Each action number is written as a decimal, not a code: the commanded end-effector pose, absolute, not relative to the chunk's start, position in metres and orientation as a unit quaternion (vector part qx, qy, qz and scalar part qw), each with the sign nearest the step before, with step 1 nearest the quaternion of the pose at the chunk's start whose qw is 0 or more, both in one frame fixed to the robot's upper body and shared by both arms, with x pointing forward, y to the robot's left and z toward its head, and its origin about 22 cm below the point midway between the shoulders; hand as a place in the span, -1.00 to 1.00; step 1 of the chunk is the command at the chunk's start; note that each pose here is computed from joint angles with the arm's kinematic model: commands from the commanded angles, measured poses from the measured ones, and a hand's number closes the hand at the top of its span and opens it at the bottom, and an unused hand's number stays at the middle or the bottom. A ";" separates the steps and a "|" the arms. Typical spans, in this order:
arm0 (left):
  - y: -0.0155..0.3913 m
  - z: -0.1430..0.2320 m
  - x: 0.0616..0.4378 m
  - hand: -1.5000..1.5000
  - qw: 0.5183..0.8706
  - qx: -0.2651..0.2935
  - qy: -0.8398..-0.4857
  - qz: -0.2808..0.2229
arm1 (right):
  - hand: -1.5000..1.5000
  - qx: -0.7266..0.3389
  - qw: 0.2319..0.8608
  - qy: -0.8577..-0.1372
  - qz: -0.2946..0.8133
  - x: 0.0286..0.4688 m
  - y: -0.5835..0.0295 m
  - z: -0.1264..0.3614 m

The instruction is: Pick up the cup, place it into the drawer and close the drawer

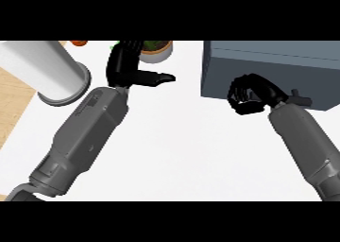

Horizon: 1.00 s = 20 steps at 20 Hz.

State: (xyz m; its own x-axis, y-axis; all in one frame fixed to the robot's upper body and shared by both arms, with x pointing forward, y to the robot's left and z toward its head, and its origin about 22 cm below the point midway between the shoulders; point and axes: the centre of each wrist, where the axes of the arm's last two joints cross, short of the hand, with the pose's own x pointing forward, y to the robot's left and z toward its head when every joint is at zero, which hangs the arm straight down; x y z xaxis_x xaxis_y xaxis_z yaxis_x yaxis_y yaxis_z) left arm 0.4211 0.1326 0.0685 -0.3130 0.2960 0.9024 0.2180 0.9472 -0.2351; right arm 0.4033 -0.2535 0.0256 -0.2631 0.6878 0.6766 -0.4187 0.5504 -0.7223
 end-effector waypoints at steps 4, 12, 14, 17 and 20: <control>0.148 0.068 0.418 -1.00 0.564 -0.174 -0.807 0.022 | 1.00 -0.153 0.601 -0.681 0.390 0.436 -0.277 0.081; 0.164 0.060 0.412 -1.00 0.568 -0.185 -0.802 0.007 | 1.00 -0.148 0.603 -0.697 0.359 0.437 -0.305 0.108; 0.167 0.056 0.410 -1.00 0.571 -0.185 -0.800 0.006 | 1.00 -0.138 0.601 -0.703 0.356 0.439 -0.307 0.117; 0.164 0.063 0.412 -1.00 0.569 -0.191 -0.800 0.012 | 1.00 -0.130 0.604 -0.701 0.356 0.438 -0.312 0.122; 0.167 0.058 0.409 -1.00 0.567 -0.194 -0.800 0.010 | 1.00 -0.121 0.606 -0.705 0.348 0.436 -0.315 0.124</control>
State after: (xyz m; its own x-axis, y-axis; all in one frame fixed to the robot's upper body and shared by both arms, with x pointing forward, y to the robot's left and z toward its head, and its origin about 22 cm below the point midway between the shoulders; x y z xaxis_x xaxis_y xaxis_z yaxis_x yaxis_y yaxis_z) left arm 0.4119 0.1634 0.0626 -0.2879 0.3167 0.9038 0.2935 0.9275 -0.2315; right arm 0.4040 -0.2930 0.0383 -0.1731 0.5006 0.8482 -0.5357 0.6749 -0.5076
